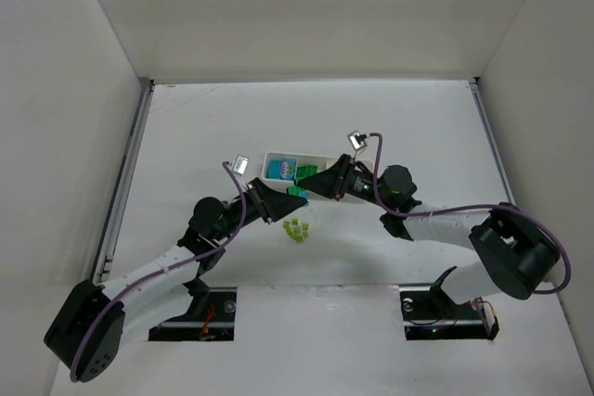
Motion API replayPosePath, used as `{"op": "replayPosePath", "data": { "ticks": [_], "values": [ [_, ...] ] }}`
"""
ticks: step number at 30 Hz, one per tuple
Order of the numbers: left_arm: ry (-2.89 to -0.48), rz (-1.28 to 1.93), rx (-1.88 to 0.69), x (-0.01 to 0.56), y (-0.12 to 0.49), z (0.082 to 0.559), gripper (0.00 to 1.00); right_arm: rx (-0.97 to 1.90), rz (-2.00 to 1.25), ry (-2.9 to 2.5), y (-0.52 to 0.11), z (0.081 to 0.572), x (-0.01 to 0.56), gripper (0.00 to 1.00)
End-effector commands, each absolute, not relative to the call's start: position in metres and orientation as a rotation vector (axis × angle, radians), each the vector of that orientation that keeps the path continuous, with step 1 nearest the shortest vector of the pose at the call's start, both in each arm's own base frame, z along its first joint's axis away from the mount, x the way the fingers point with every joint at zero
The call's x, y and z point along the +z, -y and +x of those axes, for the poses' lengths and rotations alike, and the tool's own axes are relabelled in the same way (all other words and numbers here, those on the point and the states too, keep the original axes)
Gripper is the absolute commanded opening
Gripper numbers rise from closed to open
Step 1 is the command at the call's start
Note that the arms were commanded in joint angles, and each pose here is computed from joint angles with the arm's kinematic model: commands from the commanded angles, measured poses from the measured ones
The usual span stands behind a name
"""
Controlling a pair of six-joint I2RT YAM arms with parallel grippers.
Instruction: Sort the legos into containers by color
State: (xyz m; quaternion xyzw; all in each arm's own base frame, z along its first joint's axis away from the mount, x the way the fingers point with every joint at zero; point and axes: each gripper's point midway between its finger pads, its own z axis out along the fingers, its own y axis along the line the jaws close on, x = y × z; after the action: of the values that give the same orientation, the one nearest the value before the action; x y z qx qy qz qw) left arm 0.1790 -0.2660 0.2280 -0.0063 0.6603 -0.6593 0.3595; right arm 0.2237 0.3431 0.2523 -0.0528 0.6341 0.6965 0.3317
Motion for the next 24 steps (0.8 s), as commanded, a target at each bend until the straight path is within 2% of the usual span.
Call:
{"op": "replayPosePath", "data": {
  "ticks": [1,7,24],
  "values": [
    [-1.553,0.067,-1.755,0.267,0.267,0.172,0.15,1.877,-0.202,-1.539,-0.346,0.217,0.279,0.44],
    [-1.548,0.054,-1.751,0.267,0.263,0.173,0.15,1.868,-0.164,-1.518,-0.340,0.221,0.278,0.31],
    [-1.539,0.037,-1.735,0.268,0.257,0.177,0.15,1.765,-0.029,-1.556,-0.302,0.260,0.258,0.31]
  ]
}}
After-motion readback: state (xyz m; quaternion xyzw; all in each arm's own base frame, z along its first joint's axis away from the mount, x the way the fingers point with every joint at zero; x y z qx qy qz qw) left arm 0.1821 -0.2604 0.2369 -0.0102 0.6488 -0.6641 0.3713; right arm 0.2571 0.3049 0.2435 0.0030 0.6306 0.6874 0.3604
